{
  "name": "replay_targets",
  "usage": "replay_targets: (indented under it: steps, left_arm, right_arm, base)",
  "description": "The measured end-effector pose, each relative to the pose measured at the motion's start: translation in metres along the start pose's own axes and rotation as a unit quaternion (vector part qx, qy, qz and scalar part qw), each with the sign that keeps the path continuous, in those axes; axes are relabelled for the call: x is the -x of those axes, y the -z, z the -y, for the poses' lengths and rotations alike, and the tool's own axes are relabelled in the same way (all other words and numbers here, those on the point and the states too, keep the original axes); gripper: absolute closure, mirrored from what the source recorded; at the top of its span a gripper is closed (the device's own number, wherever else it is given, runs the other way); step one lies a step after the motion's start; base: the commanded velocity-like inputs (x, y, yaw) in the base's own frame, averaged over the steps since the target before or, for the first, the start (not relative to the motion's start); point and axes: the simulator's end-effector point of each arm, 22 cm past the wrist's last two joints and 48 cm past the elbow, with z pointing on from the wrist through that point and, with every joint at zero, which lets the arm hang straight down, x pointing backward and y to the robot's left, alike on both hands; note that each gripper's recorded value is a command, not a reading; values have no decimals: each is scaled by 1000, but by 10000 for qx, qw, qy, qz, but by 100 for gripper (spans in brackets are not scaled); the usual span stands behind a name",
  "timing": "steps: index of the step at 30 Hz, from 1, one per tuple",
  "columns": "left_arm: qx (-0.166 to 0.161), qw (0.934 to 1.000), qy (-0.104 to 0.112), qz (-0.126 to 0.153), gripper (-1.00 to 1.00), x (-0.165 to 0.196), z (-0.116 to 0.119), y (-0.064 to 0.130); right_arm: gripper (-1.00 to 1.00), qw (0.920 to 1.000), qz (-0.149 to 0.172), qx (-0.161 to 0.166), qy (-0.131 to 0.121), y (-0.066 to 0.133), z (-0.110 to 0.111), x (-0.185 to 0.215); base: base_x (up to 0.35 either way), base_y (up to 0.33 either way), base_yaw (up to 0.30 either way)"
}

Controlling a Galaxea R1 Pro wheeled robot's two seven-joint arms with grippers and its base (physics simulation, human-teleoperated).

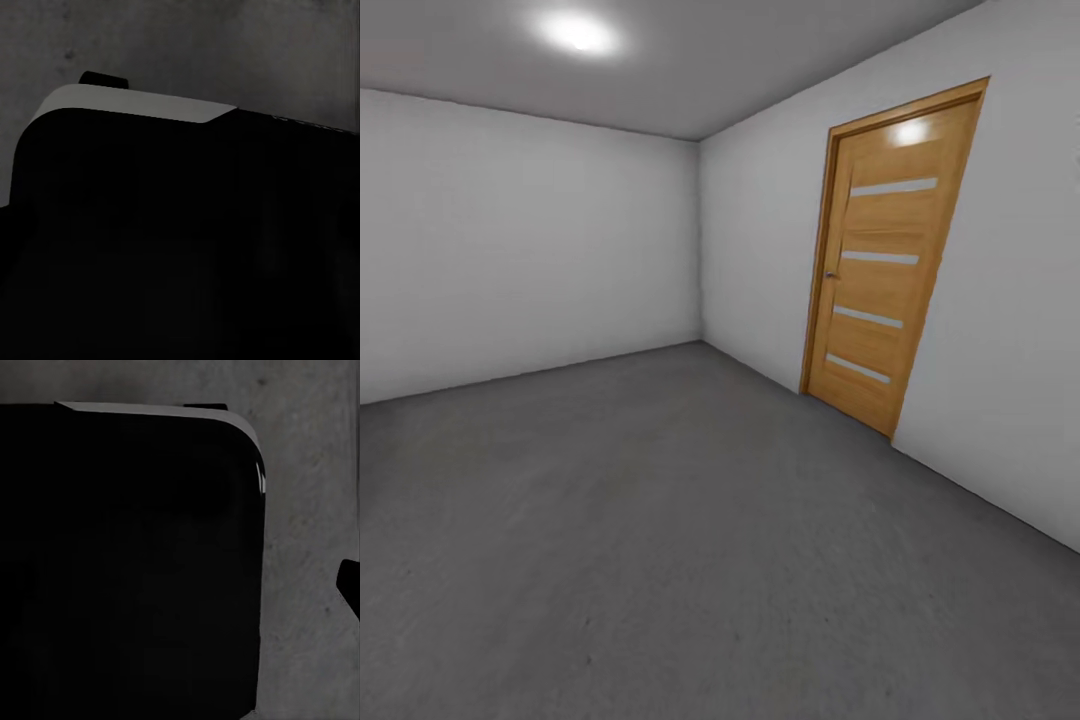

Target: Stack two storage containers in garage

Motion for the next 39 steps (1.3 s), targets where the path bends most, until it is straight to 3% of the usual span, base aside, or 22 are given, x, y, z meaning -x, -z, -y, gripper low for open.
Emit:
replay_targets:
  steps: [39]
  left_arm:
    - [8, 10000, 1, -6, -100, 0, -1, 0]
  right_arm:
    - [-100, 10000, 6, 4, 25, 0, 0, 0]
  base:
    - [322, 0, -4]
